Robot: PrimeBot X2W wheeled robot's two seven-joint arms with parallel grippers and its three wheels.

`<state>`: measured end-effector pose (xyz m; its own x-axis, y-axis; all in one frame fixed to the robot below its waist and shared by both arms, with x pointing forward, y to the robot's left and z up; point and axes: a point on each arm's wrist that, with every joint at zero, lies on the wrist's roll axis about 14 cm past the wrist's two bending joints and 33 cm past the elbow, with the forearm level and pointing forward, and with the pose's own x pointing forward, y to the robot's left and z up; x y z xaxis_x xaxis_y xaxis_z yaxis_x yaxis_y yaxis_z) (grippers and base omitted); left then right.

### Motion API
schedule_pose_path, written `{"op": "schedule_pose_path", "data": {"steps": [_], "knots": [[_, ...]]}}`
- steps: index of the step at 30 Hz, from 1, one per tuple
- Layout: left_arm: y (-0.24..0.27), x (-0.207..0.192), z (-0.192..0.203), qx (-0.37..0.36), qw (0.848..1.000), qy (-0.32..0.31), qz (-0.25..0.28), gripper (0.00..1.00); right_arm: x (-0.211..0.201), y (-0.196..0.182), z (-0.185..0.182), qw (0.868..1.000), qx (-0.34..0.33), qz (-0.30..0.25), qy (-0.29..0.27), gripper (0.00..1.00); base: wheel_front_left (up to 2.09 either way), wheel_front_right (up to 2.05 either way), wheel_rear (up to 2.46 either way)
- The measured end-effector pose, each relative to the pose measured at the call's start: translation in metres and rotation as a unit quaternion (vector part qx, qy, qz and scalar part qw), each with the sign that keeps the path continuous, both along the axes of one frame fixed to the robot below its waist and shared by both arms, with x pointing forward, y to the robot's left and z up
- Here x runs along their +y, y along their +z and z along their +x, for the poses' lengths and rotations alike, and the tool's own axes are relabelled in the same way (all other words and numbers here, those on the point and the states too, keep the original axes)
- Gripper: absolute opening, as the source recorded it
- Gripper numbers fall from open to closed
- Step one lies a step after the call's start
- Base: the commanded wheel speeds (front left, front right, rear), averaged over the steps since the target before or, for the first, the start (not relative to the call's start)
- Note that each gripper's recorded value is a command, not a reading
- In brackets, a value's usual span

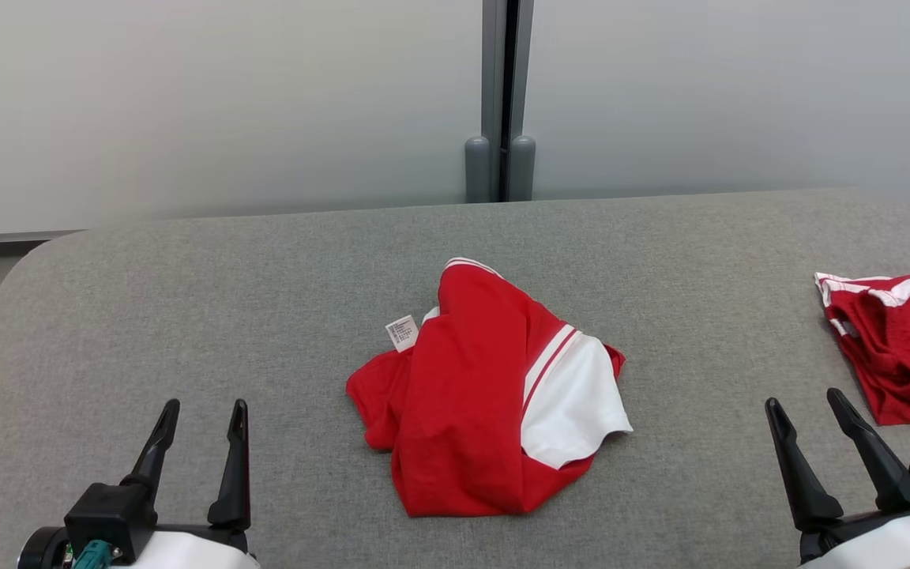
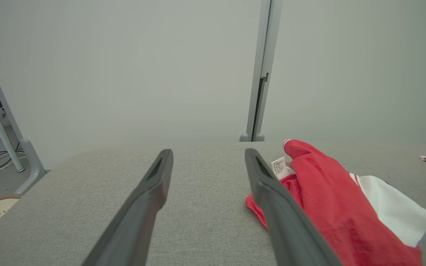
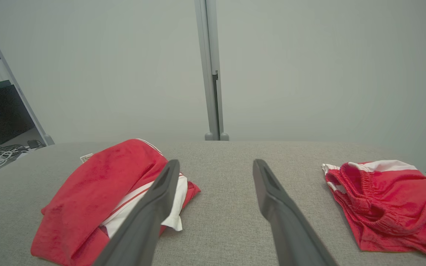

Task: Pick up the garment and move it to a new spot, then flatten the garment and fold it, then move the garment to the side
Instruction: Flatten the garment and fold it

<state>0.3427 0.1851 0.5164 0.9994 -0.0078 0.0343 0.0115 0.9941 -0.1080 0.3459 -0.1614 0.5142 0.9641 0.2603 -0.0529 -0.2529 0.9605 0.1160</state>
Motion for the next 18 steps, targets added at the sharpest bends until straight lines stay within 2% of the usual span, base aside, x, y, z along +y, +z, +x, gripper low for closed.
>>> {"op": "schedule_pose_path", "data": {"steps": [18], "knots": [[0.0029, -0.0045, 0.0007, 0.005, 1.000, -0.006, -0.004, 1.00, 0.0005, -0.0002, 0.0002, 1.000, 0.000, 0.002, 0.000, 1.00, 0.00, 0.00, 0.00]]}}
